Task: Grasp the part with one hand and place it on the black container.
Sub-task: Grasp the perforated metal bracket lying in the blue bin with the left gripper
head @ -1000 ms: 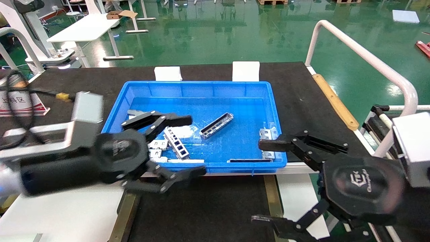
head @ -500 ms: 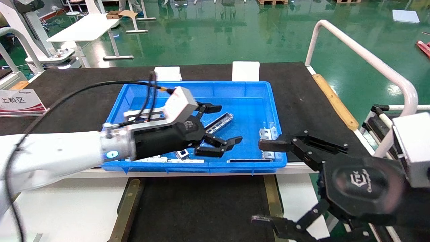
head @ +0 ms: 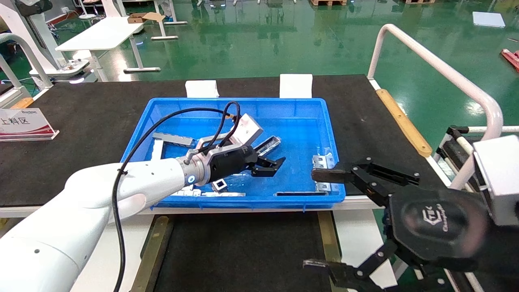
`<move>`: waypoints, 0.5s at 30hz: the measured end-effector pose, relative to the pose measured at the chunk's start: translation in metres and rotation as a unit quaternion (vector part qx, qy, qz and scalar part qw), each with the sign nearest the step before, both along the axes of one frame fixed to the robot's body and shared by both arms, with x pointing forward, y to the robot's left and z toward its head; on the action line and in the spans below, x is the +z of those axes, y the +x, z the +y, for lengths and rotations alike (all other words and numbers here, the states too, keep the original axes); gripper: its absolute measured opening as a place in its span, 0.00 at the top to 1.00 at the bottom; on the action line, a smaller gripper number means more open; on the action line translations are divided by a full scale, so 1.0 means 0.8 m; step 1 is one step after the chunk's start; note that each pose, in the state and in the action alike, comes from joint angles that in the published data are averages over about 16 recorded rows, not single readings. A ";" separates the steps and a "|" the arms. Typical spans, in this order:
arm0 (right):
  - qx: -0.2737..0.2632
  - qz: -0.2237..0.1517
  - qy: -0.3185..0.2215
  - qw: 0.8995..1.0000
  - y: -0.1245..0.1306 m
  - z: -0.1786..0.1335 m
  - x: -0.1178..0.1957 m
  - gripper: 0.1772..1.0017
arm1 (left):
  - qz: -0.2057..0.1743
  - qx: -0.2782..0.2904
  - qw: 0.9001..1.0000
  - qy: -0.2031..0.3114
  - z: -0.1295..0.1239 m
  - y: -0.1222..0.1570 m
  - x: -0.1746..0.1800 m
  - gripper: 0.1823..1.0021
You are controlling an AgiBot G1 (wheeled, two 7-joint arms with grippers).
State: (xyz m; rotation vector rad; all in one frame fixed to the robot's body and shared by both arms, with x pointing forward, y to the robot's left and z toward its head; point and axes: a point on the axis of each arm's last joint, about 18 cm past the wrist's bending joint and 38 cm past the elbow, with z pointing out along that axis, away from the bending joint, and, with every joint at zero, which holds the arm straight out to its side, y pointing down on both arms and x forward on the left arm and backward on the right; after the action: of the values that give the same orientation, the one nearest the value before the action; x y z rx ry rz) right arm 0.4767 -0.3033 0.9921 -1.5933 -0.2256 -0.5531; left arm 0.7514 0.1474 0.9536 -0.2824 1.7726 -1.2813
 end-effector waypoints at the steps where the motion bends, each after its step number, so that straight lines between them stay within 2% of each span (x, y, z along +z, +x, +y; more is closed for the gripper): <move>1: 0.000 0.000 0.000 1.000 0.000 0.000 0.000 0.00 | 0.001 0.006 1.000 0.000 0.000 0.003 -0.002 0.00; 15: 0.000 0.000 0.000 1.000 0.000 0.000 0.000 0.02 | 0.017 0.063 0.998 -0.006 0.002 0.025 -0.020 0.02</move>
State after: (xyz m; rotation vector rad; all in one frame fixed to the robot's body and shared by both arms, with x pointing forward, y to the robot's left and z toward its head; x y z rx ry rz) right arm 0.4767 -0.3033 0.9921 -1.5933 -0.2256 -0.5531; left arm 0.7711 0.1489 0.9375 -0.4165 1.7476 -1.2038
